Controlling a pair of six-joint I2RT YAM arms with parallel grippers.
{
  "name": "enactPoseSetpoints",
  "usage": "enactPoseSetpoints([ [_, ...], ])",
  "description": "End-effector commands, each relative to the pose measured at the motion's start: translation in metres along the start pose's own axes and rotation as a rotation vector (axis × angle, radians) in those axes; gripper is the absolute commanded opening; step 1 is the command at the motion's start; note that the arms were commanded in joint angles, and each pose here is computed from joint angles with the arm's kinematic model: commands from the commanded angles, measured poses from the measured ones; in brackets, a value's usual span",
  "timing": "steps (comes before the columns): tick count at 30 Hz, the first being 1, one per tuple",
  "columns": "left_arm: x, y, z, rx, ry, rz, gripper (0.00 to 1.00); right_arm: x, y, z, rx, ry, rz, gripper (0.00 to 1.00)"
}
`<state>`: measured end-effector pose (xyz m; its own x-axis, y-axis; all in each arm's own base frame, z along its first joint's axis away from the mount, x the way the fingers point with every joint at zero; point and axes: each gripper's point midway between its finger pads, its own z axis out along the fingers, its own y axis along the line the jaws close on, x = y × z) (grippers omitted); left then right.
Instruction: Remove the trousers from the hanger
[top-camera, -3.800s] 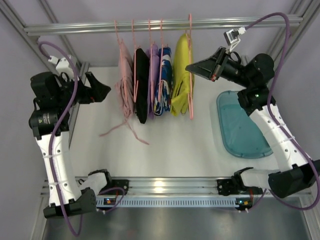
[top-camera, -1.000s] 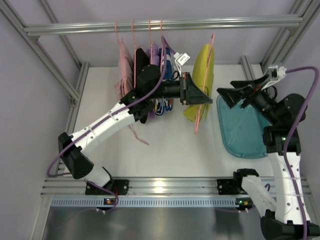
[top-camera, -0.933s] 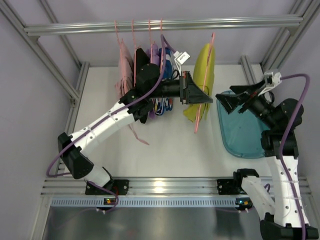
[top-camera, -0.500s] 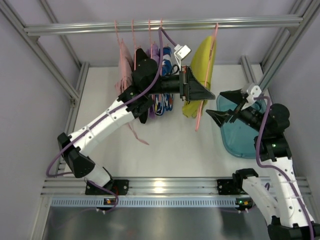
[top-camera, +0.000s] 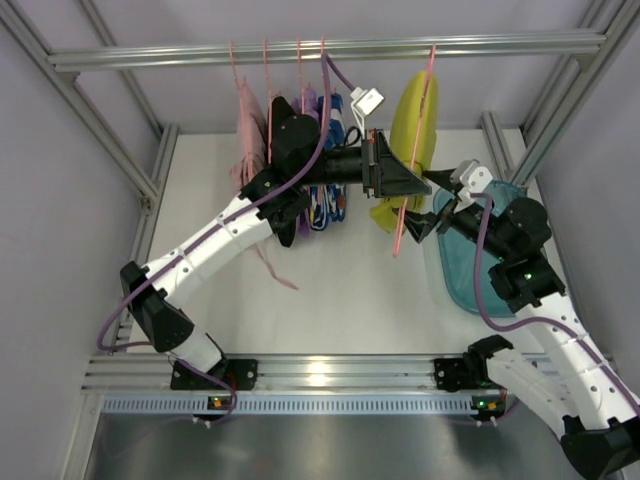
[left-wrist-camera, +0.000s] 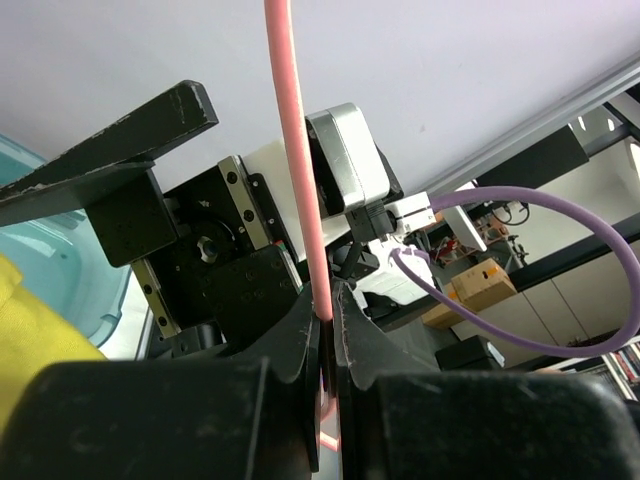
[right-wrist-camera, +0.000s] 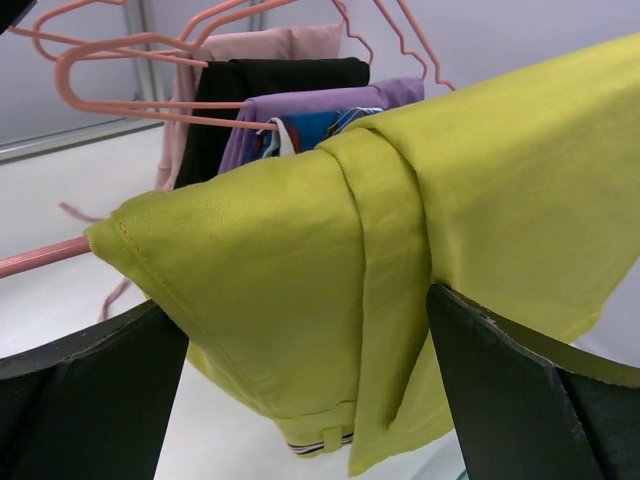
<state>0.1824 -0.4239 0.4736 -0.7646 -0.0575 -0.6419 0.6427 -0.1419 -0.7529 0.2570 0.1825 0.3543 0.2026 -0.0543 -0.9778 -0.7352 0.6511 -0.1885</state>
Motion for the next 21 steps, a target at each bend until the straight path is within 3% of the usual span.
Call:
enactPoseSetpoints([
  [1,-0.040,-0.093,-0.016,0.233,-0.147,0.373,0.00,-0.039,-0.017,0.001,0.072,-0.106,-0.139,1.00],
  [21,-0.032,-0.088,-0.021,0.220,-0.135,0.363,0.00,-0.029,-0.009,-0.013,0.017,-0.049,-0.125,0.99],
])
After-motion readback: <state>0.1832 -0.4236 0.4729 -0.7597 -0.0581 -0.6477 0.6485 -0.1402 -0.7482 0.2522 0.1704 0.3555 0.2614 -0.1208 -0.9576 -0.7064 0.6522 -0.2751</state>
